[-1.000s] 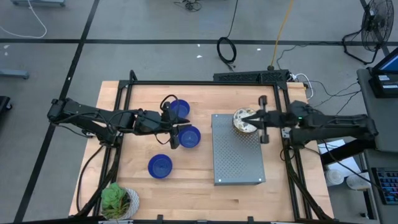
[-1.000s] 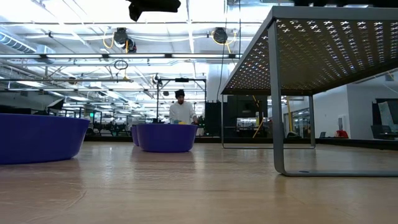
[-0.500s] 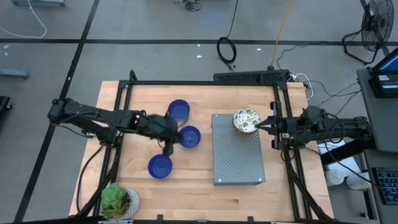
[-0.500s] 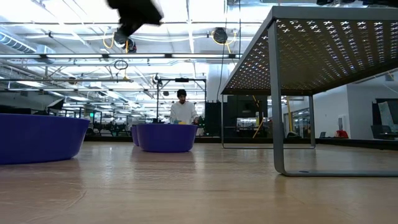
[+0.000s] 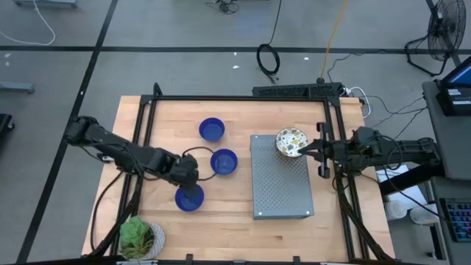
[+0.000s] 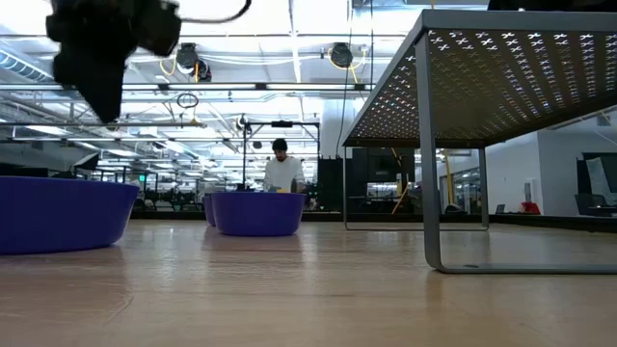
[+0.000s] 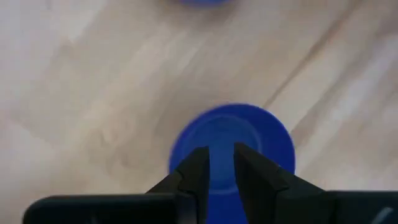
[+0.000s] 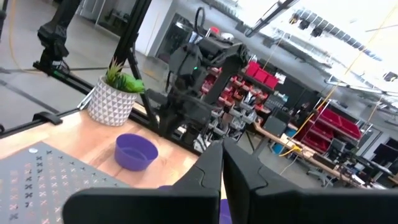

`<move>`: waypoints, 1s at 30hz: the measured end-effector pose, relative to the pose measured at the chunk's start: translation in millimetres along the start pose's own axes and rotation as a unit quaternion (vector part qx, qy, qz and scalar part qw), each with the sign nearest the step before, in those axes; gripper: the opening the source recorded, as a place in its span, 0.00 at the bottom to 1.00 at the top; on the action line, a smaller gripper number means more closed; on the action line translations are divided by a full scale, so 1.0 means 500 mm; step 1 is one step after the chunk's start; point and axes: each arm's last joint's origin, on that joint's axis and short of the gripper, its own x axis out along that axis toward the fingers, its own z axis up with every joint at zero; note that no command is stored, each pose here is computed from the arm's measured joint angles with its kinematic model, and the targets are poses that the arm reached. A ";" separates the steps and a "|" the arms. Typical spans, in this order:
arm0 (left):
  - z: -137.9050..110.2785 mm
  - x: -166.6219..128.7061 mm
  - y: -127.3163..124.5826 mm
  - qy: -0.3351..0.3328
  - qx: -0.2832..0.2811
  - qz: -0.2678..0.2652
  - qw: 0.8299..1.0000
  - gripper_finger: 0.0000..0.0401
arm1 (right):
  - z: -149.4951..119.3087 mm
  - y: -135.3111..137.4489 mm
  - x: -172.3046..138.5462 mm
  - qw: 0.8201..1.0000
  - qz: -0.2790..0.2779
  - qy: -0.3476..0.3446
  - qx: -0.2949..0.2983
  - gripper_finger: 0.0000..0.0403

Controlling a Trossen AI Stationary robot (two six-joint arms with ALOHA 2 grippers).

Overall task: Pick & Place Mini bowls
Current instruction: Put the bottom left blue bowl on the shelf

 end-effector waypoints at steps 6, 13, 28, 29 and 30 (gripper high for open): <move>-0.035 0.049 0.005 0.082 -0.130 0.096 0.983 0.19 | -0.007 0.003 0.009 1.000 0.006 0.011 -0.004 0.00; -0.056 0.121 0.012 0.097 -0.169 0.050 0.980 0.29 | -0.023 0.010 0.013 1.000 0.007 0.014 -0.008 0.00; -0.047 0.116 0.039 0.113 -0.161 -0.005 0.980 0.52 | -0.029 0.013 0.014 1.000 0.005 0.011 -0.008 0.00; -0.046 0.110 0.043 0.113 -0.163 -0.005 0.980 0.51 | -0.029 0.013 0.014 1.000 0.005 0.011 -0.008 0.00; -0.047 0.104 0.048 0.112 -0.165 0.000 0.980 0.51 | -0.029 0.013 0.014 1.000 0.005 0.011 -0.008 0.00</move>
